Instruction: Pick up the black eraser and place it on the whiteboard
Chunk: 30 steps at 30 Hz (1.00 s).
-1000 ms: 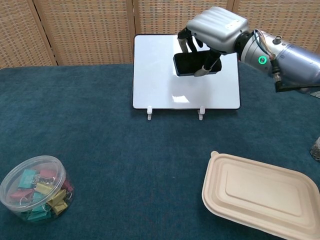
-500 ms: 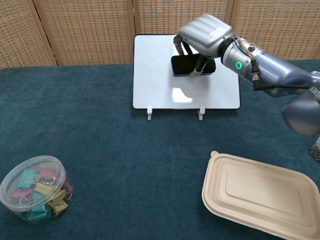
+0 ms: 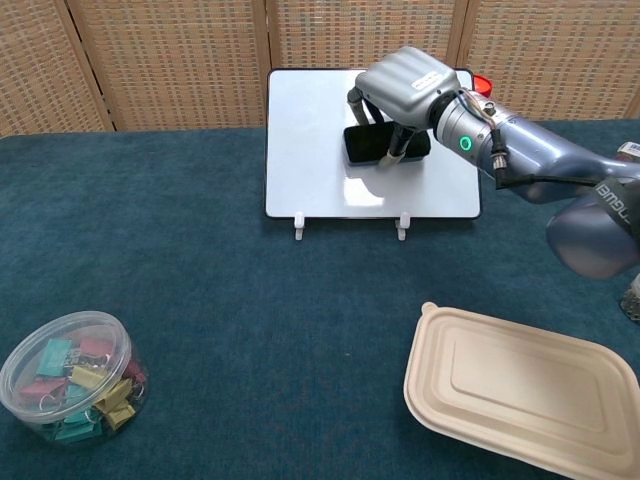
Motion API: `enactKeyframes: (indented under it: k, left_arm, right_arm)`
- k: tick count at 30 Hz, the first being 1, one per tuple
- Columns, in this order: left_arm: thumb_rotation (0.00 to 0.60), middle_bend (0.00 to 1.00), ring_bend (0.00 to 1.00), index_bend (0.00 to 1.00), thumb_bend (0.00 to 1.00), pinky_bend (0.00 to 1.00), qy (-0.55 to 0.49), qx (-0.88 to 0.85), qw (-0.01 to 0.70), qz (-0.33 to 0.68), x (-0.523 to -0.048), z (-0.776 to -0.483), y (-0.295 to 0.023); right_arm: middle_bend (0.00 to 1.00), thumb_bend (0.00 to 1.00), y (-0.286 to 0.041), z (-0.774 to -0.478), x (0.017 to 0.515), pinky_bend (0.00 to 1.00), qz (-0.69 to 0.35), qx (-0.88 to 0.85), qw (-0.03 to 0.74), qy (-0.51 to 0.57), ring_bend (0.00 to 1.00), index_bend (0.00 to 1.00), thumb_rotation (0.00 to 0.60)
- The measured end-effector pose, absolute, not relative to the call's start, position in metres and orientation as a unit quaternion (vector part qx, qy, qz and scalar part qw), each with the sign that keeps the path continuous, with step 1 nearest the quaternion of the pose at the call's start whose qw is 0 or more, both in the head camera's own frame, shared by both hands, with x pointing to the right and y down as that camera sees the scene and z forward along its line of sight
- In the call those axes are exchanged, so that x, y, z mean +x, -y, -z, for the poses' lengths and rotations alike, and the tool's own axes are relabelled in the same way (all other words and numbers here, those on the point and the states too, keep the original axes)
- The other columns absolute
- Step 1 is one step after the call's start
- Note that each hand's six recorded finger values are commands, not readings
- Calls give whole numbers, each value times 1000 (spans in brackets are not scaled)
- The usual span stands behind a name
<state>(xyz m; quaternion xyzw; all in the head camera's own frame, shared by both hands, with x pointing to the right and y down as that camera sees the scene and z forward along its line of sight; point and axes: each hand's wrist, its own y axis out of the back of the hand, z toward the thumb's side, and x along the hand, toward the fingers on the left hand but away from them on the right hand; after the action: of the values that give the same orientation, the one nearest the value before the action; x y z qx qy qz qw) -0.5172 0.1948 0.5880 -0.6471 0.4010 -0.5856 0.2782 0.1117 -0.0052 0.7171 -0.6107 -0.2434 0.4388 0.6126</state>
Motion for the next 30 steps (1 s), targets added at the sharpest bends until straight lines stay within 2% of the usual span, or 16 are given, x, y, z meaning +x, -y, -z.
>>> enactKeyframes:
  k: [3, 16, 21, 30]
  left_arm:
    - [600, 0, 0, 0, 0, 0, -402, -647, 279, 585, -517, -587, -195]
    - [600, 0, 0, 0, 0, 0, -401, -651, 287, 577, -514, -582, -198]
    - [600, 0, 0, 0, 0, 0, -404, -652, 291, 572, -512, -578, -199]
    - [600, 0, 0, 0, 0, 0, -405, -652, 293, 571, -512, -576, -201]
  right_arm:
    - [293, 0, 4, -719, 114, 535, -440, -616, 603, 251, 396, 313, 600]
    - [243, 0, 1, -712, 122, 535, -429, -617, 604, 267, 390, 256, 600]
    - [174, 0, -1, -716, 125, 535, -440, -609, 607, 260, 325, 140, 600]
    - [156, 0, -4, -715, 130, 507, -449, -593, 613, 267, 279, 128, 600]
